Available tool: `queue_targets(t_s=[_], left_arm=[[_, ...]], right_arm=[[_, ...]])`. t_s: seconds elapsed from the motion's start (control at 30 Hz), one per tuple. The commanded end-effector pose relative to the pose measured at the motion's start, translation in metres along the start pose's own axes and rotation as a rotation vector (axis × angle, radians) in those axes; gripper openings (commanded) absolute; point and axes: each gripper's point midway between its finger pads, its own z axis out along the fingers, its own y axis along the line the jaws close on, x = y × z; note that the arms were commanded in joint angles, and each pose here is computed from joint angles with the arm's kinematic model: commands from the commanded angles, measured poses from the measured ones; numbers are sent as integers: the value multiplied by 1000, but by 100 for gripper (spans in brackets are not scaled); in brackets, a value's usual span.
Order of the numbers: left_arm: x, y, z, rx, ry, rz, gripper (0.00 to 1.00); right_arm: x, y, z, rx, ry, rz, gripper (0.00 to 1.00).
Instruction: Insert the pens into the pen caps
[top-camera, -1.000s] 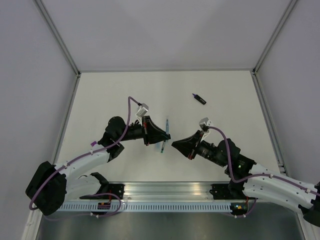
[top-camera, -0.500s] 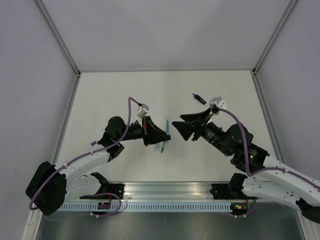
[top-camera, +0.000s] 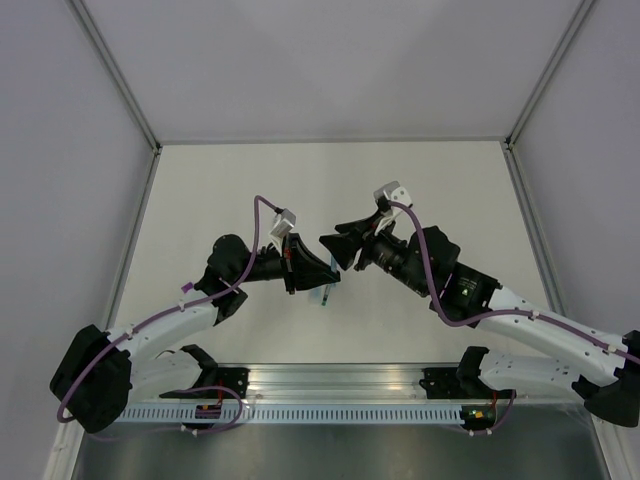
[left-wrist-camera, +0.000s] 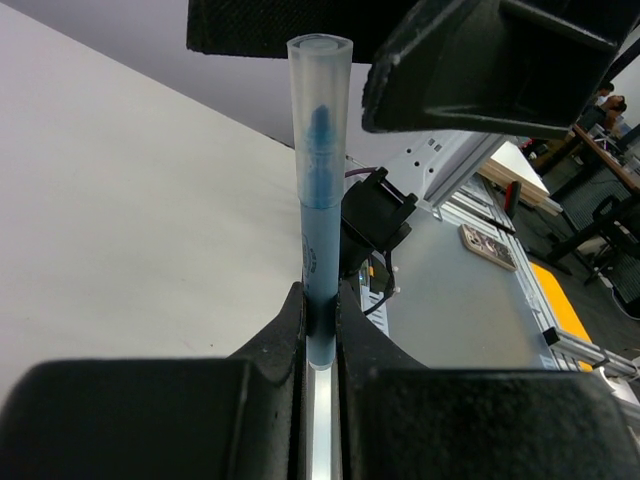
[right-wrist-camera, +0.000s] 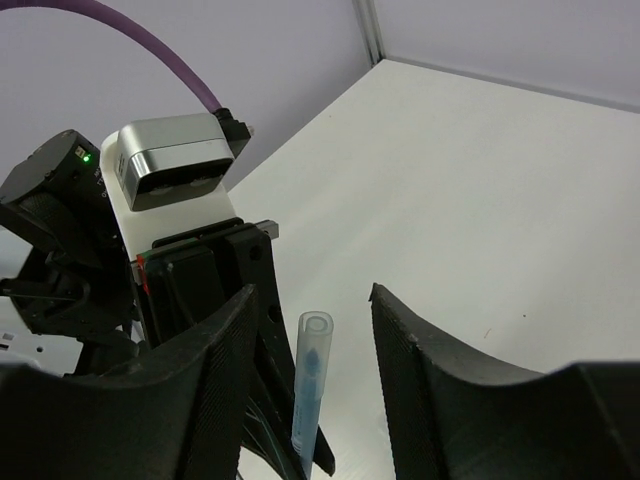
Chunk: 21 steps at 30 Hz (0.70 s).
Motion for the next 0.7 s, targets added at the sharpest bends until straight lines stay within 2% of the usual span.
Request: queue_targets(t_s=[0.0,0.1,0.2,0.27,0.47,0.67], left_arm=[[-10,-13,-1,52,-29,75,2],[-12,-13,-1,49,-37,74,2],[-18,-14,0,48,-58,72,2],[-21,-16,1,54,-69,71,2],[-32,-15,2,32,-102,73,2],[-60,-8,8,-33,-171,41,2]], right_arm=[[-5,7,1,-33,-37,12,52],[6,7,2,-47,-16,18,22],[22,10,-1,-81,20,31,7],[35,8,-4,-90,40,37,2],[61,6,-15,-112,95,57,0],[92,-1,-19,-103,189,54,0]])
